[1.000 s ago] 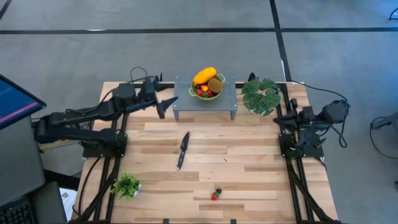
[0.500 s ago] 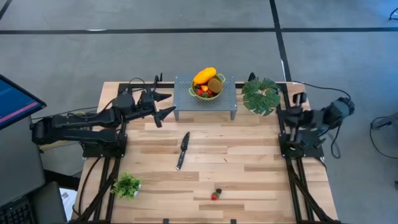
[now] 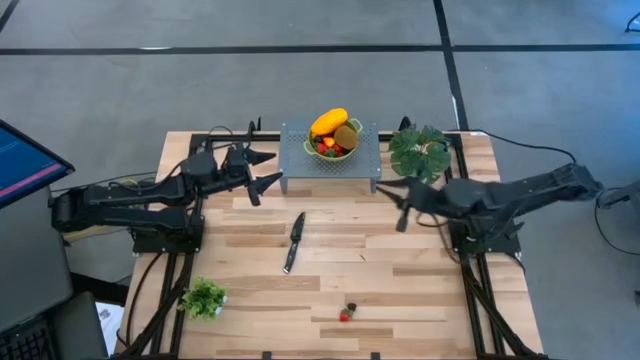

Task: Pick & Place Fruit
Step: Put the blackberry into the green strainer bowl on the shelf, then put the strawberry into the green strainer bowl on the shelf

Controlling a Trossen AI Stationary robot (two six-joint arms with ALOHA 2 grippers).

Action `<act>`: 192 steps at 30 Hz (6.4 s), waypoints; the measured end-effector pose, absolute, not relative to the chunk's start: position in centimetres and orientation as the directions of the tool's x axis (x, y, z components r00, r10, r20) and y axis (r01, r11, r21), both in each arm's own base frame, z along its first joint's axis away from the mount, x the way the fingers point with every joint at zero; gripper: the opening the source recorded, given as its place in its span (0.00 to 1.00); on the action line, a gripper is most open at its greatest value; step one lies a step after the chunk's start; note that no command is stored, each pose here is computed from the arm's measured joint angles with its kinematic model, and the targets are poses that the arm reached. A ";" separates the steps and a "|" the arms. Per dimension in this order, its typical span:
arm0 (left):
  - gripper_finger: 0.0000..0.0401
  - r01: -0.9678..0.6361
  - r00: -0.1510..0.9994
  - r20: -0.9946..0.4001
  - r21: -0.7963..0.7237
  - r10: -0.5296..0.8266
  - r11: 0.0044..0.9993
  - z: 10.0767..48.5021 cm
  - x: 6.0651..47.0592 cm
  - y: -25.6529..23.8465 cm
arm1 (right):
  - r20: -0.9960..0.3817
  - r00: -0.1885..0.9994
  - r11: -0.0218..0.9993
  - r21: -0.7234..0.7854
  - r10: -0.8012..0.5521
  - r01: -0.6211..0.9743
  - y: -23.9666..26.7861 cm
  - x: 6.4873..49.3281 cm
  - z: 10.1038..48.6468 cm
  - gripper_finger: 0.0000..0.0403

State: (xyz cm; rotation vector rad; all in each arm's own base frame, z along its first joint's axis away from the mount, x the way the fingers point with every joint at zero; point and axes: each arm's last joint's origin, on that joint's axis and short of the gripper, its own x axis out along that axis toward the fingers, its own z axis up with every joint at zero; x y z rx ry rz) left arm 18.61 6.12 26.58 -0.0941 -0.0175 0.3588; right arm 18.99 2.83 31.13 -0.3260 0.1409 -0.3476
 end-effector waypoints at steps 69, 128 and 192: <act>0.74 -0.095 0.995 -0.026 -0.171 0.092 0.981 26.1 19.5 0.9 | -0.827 0.518 0.910 -0.019 0.219 -0.414 21.1 30.1 11.1 0.21; 0.74 -0.271 0.959 0.047 -0.121 0.279 0.955 26.8 19.4 1.5 | -0.381 0.851 0.922 -0.282 -0.363 0.266 -15.5 33.5 29.1 0.23; 0.74 -0.150 0.986 0.042 -0.179 0.160 0.972 26.8 19.5 -0.7 | -0.696 0.617 0.809 -0.088 0.368 -0.581 21.6 32.5 20.4 0.49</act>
